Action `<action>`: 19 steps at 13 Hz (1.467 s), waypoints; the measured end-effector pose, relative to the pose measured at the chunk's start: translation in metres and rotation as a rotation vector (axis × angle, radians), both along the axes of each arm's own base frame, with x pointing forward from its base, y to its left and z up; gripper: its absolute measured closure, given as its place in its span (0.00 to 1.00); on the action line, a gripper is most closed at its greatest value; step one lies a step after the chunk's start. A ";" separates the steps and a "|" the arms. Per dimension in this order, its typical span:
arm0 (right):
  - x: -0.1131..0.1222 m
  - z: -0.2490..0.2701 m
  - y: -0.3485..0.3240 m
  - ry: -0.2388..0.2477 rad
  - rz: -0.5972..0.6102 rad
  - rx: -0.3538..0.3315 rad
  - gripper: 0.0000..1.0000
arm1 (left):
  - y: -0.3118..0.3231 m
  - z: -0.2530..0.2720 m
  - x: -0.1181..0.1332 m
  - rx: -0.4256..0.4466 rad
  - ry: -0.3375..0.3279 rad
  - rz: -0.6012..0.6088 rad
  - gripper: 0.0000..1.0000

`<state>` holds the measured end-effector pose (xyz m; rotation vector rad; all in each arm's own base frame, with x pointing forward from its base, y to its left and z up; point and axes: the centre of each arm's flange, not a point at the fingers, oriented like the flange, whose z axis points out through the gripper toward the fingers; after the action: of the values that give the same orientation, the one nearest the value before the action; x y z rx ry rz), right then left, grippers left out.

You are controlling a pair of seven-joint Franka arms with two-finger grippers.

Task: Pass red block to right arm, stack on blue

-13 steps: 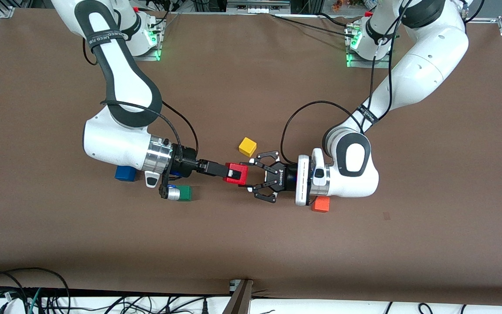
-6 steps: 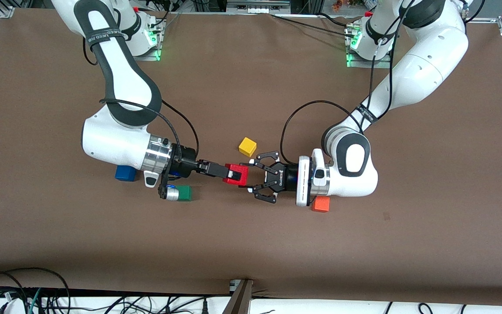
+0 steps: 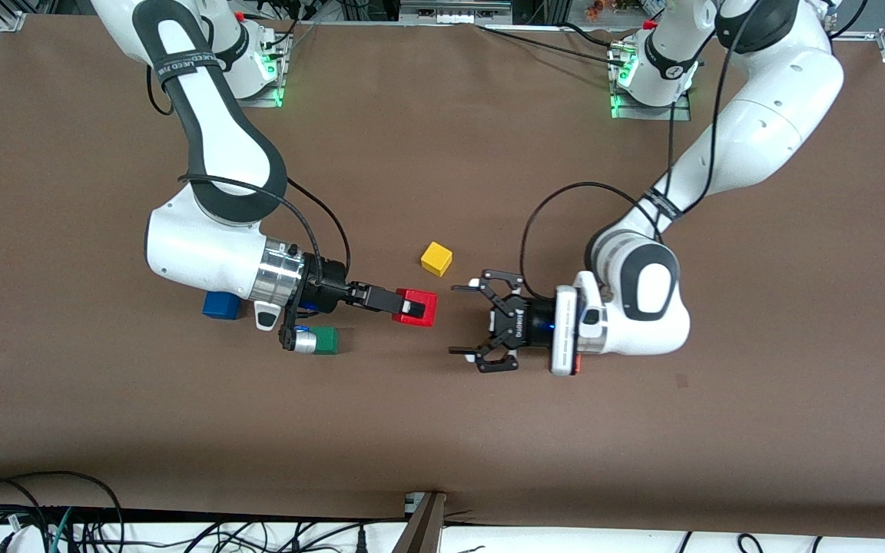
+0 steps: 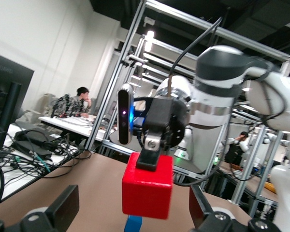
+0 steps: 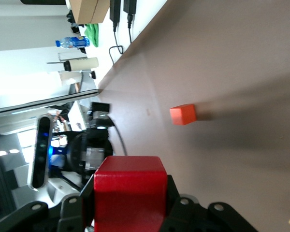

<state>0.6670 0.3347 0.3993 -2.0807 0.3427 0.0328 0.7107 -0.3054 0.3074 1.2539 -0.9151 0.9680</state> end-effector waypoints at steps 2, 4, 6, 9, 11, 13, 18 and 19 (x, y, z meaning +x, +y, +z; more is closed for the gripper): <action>0.003 -0.004 -0.012 -0.040 0.057 -0.109 0.44 | 0.053 -0.002 0.010 0.056 -0.004 -0.070 0.00; 0.007 -0.012 -0.035 -0.089 0.165 -0.295 0.44 | 0.124 -0.002 0.016 0.161 0.024 -0.148 0.00; 0.010 -0.020 -0.063 -0.130 0.290 -0.529 0.44 | 0.187 0.016 0.012 0.281 0.104 -0.232 0.00; 0.008 -0.026 -0.100 -0.104 0.420 -0.767 0.44 | 0.239 0.072 -0.004 0.566 0.183 -0.291 0.00; 0.006 -0.031 -0.129 -0.054 0.481 -0.903 0.44 | 0.287 0.105 -0.016 0.797 0.167 -0.277 0.00; 0.004 -0.048 -0.164 -0.001 0.524 -1.042 0.44 | 0.333 0.156 -0.034 1.030 0.176 -0.218 0.00; -0.006 -0.090 -0.201 0.056 0.514 -1.123 0.44 | 0.331 0.299 -0.104 1.470 0.358 0.026 0.00; -0.007 -0.097 -0.202 0.055 0.488 -1.126 0.44 | 0.331 0.308 -0.109 1.509 0.357 0.045 0.00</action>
<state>0.6597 0.1322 0.3027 -3.2407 -0.1993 0.2334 0.6017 0.0253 0.6151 2.5667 -1.3404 -0.1335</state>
